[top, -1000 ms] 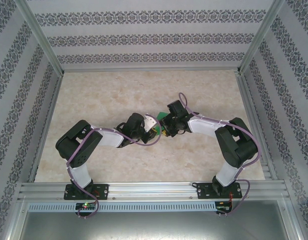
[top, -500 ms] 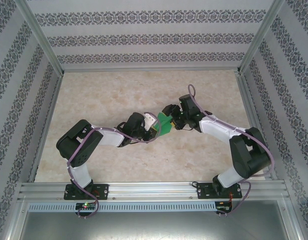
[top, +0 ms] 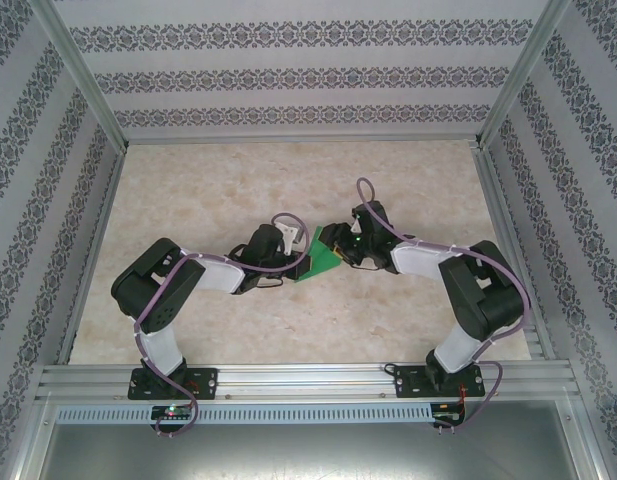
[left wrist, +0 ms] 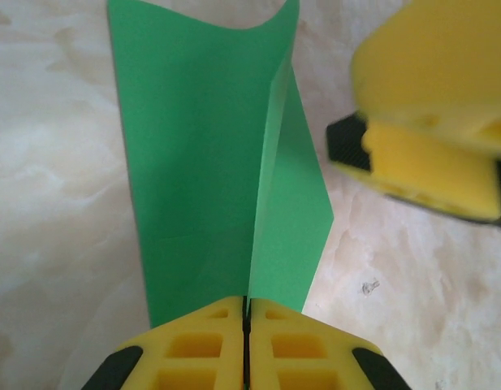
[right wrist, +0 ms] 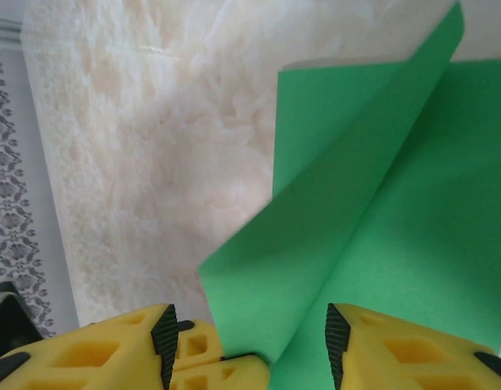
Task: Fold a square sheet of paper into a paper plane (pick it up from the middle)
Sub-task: Fourth fold the wing at the center of the table.
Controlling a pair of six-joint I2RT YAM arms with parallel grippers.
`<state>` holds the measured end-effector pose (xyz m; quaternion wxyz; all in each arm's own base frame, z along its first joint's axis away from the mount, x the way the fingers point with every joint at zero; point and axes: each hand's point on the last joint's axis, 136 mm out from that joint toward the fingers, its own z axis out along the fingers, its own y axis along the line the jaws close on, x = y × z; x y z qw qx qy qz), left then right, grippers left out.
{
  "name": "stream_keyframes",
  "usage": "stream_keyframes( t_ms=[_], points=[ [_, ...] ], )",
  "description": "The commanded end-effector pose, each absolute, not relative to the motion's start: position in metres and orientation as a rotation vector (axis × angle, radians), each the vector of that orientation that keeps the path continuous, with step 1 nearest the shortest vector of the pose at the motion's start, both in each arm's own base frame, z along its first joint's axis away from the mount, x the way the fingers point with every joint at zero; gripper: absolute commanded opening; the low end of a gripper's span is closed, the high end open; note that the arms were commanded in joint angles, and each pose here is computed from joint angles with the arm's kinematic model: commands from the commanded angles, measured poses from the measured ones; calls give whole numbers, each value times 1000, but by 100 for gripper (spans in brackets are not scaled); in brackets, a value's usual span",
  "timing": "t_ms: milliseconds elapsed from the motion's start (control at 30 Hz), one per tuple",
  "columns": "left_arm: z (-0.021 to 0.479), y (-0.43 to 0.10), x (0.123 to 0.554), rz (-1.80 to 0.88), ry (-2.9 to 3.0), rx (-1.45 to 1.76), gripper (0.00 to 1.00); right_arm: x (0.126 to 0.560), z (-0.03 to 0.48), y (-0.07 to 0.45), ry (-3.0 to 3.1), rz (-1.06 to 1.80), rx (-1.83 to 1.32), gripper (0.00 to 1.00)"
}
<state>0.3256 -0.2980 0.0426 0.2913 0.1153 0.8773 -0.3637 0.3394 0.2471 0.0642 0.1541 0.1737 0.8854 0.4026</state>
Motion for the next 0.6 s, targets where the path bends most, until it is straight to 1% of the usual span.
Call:
stream_keyframes(
  t_ms=[0,300,567],
  points=[
    [55,-299,332,-1078,2306,174,9,340,65,259,2528,1188,398,53],
    [54,-296,334,-1148,2323,66,9,340,52,261,2550,1192,389,50],
    [48,-299,332,-1194,2368,45,9,341,43,261,2573,1187,376,49]
  ],
)
